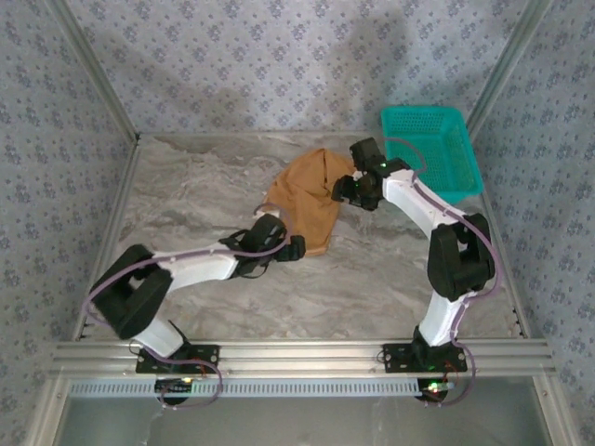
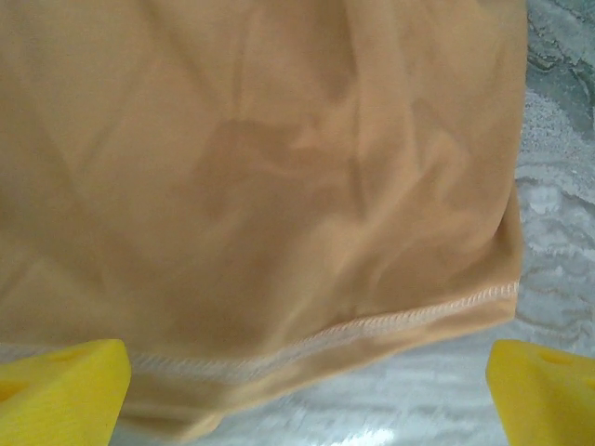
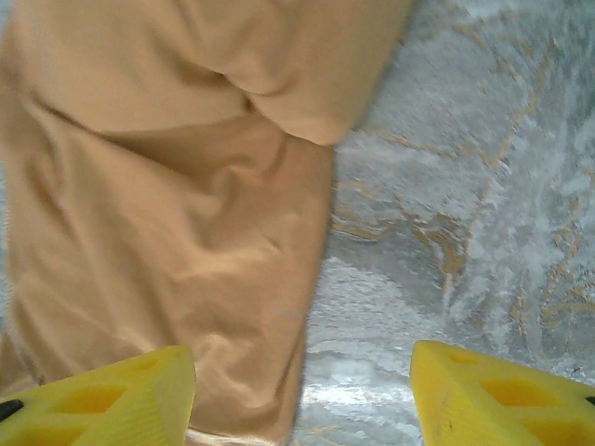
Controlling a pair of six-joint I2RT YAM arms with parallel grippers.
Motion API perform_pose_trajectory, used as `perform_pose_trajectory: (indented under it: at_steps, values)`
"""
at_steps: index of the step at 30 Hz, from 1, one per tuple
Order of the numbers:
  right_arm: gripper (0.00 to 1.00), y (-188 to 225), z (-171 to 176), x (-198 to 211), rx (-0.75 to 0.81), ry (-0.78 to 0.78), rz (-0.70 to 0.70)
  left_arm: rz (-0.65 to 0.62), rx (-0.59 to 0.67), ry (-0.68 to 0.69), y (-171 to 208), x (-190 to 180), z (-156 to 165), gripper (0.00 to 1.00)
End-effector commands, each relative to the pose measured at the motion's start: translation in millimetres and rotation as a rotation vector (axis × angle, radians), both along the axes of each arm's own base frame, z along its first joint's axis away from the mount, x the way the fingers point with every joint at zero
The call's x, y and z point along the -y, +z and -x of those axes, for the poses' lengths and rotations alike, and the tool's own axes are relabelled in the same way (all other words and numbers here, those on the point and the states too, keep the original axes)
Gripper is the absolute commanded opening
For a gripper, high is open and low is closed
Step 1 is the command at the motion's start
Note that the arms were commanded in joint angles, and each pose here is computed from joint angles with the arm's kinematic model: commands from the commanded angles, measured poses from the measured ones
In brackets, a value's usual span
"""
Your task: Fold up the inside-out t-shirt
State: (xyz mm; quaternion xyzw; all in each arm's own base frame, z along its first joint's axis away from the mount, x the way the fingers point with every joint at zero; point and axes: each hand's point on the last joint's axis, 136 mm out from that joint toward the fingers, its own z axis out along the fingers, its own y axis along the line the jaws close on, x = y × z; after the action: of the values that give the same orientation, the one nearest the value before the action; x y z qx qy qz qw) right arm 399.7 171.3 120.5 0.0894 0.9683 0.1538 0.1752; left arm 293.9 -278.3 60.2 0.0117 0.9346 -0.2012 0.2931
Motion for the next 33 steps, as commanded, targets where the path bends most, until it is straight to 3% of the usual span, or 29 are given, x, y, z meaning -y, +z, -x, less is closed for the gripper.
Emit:
perform_pose_trajectory:
  at_steps: [1,3,6,16,18,19,20,22,26,29,33]
  values:
    - [0.63,-2.7,-3.6,-12.5,0.000,0.019,-0.074,-0.051,-0.021,0.041,-16.7,7.9,-14.8,0.98]
    - [0.63,-9.4,-7.4,-9.5,-0.005,0.013,-0.059,-0.089,-0.041,0.059,-29.5,10.5,-21.2,0.96]
    - [0.63,-21.7,-18.5,-4.0,-0.013,-0.005,-0.023,-0.125,-0.064,0.079,-42.4,10.5,-25.1,0.84]
    - [0.62,-65.0,-95.7,-12.1,0.009,-0.069,0.044,-0.214,-0.051,0.164,-23.7,-24.5,-18.9,0.10]
    - [0.54,-73.2,-110.0,-11.0,0.004,-0.088,0.050,-0.229,-0.042,0.192,-13.3,-36.8,-17.5,0.00]
    - [0.42,-77.6,-112.4,-9.9,-0.017,-0.094,0.050,-0.229,-0.037,0.203,-6.7,-42.0,-16.9,0.00]
    - [0.20,-74.6,-116.2,-9.1,-0.021,-0.099,0.046,-0.229,-0.035,0.212,-0.4,-47.7,-16.1,0.00]
    - [0.00,-58.0,-118.8,-7.5,-0.004,-0.096,0.036,-0.226,-0.024,0.228,14.1,-60.4,-15.4,0.00]
    - [0.00,3.7,-95.9,-5.7,0.049,-0.033,0.002,-0.229,0.010,0.289,56.3,-107.0,-15.0,0.00]
    - [0.00,53.9,-69.3,5.0,0.096,0.021,-0.028,-0.150,0.045,0.386,102.5,-157.0,-15.6,0.00]
    - [0.00,106.1,-33.3,26.5,0.135,0.046,-0.110,-0.037,0.203,0.553,179.1,-232.3,-5.2,0.00]
